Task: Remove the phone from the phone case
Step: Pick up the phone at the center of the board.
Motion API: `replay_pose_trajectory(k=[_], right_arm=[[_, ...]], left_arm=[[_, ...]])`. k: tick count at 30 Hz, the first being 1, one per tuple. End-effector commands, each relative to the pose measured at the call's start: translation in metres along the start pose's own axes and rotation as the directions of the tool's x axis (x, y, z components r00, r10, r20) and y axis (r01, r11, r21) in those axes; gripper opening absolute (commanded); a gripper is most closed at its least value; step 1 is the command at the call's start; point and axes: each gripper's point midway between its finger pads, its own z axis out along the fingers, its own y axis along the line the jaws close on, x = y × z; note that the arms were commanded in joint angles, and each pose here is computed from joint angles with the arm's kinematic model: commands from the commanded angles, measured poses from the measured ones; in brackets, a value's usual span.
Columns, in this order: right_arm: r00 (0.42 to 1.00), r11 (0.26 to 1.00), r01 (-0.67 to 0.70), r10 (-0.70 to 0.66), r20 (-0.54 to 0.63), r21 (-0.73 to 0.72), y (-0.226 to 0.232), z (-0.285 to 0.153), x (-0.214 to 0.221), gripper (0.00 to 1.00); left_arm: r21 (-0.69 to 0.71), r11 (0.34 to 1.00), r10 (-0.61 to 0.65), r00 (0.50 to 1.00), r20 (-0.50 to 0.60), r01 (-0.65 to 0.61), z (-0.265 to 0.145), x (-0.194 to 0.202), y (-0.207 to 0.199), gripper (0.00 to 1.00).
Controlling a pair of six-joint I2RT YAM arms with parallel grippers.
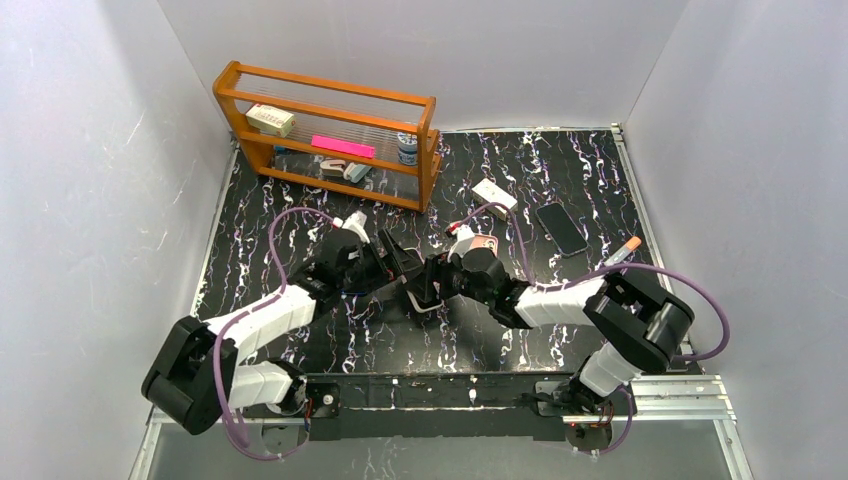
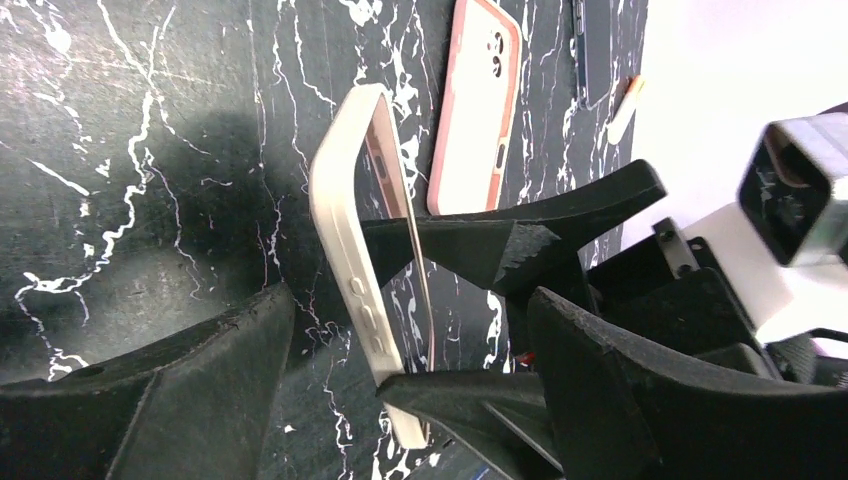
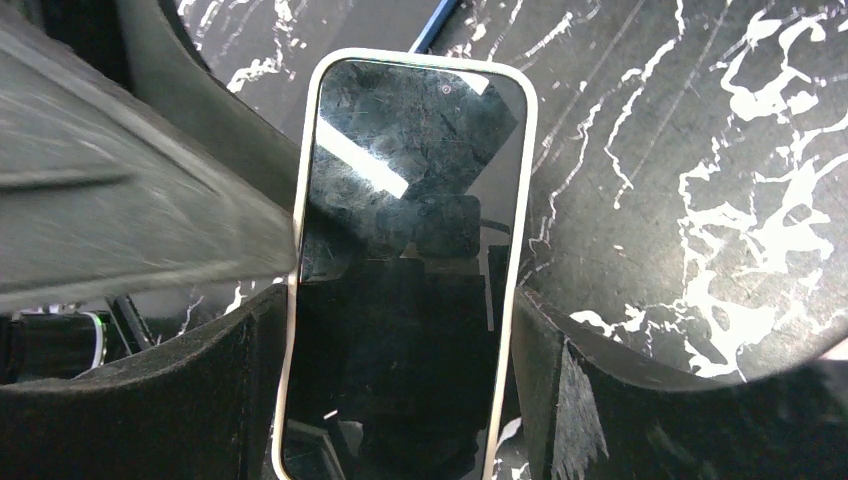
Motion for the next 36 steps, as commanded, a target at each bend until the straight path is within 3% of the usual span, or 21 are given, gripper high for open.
replay_pose_trajectory(k=[1, 5, 16, 18, 20, 27, 29, 32, 36], right_arm=[[0.977, 0.991, 0.064, -0.038, 0.208, -0.120, 0.038, -0.009, -0.054, 0.01], [0.968, 0.986, 0.092, -0.055, 0.246, -0.140, 0.044, -0.014, -0.058, 0.01], [0.952, 0.975, 0.153, -0.101, 0.288, -0.163, 0.056, -0.016, -0.070, 0.01], [0.950, 0.974, 0.154, -0.100, 0.296, -0.164, 0.056, -0.018, -0.071, 0.06], [0.947, 0.977, 0.144, -0.090, 0.309, -0.155, 0.054, -0.021, -0.073, 0.18], [0.943, 0.985, 0.094, -0.042, 0.330, -0.143, 0.051, -0.042, -0.083, 0.66], [0.942, 0.987, 0.062, -0.008, 0.336, -0.149, 0.048, -0.049, -0.087, 0.76], [0.938, 0.983, 0.023, 0.042, 0.345, -0.182, 0.050, -0.061, -0.091, 0.84], [0.929, 0.975, -0.023, 0.101, 0.356, -0.219, 0.054, -0.076, -0.095, 0.86]], left_arm=[[-0.016, 0.999, -0.030, 0.998, 0.056, 0.031, 0.007, -0.003, 0.004, 0.82], [0.001, 0.999, -0.046, 0.997, 0.060, 0.046, 0.010, -0.002, 0.003, 0.75], [0.116, 0.992, -0.056, 0.997, 0.052, 0.050, 0.011, -0.002, -0.023, 0.21], [0.148, 0.988, -0.057, 0.996, 0.074, 0.045, 0.008, -0.007, -0.030, 0.09], [0.172, 0.984, -0.057, 0.993, 0.100, 0.039, 0.004, -0.013, -0.037, 0.00], [0.266, 0.962, -0.126, 0.966, 0.227, 0.063, -0.015, -0.043, -0.056, 0.00], [0.300, 0.951, -0.161, 0.949, 0.272, 0.075, -0.023, -0.054, -0.060, 0.00], [0.329, 0.941, -0.197, 0.923, 0.329, 0.083, -0.034, -0.068, -0.066, 0.00], [0.378, 0.921, -0.243, 0.897, 0.369, 0.094, -0.045, -0.080, -0.075, 0.00]])
